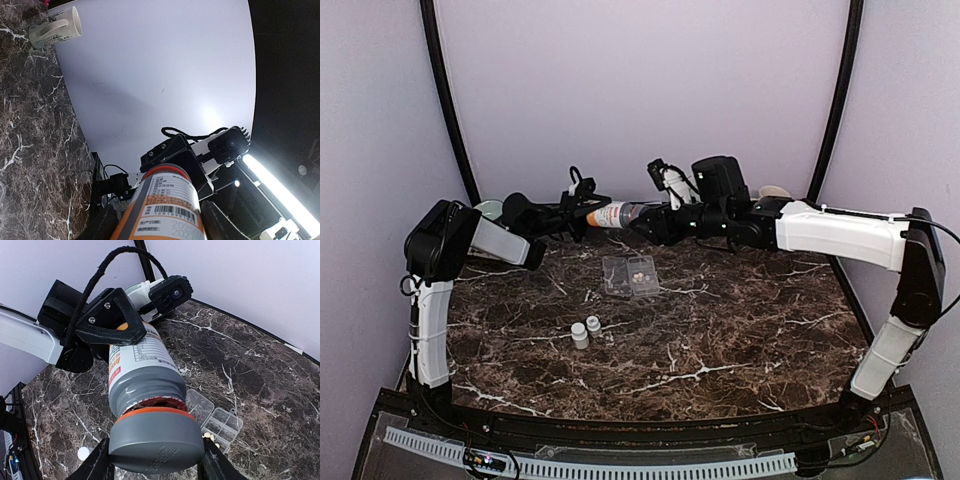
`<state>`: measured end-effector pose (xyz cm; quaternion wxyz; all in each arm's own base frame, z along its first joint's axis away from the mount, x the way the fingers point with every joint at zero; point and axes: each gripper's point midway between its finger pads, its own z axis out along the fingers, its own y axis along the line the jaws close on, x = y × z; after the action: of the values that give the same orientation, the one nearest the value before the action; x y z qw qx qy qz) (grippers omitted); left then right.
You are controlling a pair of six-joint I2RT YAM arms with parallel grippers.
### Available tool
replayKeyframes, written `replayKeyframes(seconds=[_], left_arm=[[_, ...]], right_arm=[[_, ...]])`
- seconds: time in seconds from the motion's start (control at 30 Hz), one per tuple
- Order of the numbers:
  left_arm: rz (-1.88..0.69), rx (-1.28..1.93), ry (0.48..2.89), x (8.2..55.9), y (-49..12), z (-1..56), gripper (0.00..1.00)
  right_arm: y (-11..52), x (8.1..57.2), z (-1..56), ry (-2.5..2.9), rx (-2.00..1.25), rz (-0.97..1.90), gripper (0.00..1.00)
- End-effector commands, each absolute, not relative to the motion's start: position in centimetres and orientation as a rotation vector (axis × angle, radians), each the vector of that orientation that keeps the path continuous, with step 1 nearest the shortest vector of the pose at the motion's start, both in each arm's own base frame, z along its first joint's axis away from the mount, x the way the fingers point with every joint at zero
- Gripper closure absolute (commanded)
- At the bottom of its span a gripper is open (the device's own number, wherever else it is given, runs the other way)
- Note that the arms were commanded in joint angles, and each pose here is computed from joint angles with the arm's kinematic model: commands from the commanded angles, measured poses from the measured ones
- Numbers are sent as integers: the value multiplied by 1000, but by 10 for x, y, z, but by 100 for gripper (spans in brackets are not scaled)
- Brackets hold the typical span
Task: Sort the pills into containers
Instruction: Close the lid of the pill bottle on the pill bottle.
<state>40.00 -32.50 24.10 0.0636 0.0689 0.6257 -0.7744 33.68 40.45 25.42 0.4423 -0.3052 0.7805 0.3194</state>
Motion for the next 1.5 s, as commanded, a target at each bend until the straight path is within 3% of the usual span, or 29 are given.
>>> replayKeyframes(seconds=[0.0, 1.47], left_arm=[[-2279, 496, 1688, 372, -320, 300, 100], [-2282, 489, 1673, 382, -322, 302, 100]], right_arm=[[406, 345, 272, 1879, -760, 807, 61], [415, 322, 283, 1848, -829, 929, 61]])
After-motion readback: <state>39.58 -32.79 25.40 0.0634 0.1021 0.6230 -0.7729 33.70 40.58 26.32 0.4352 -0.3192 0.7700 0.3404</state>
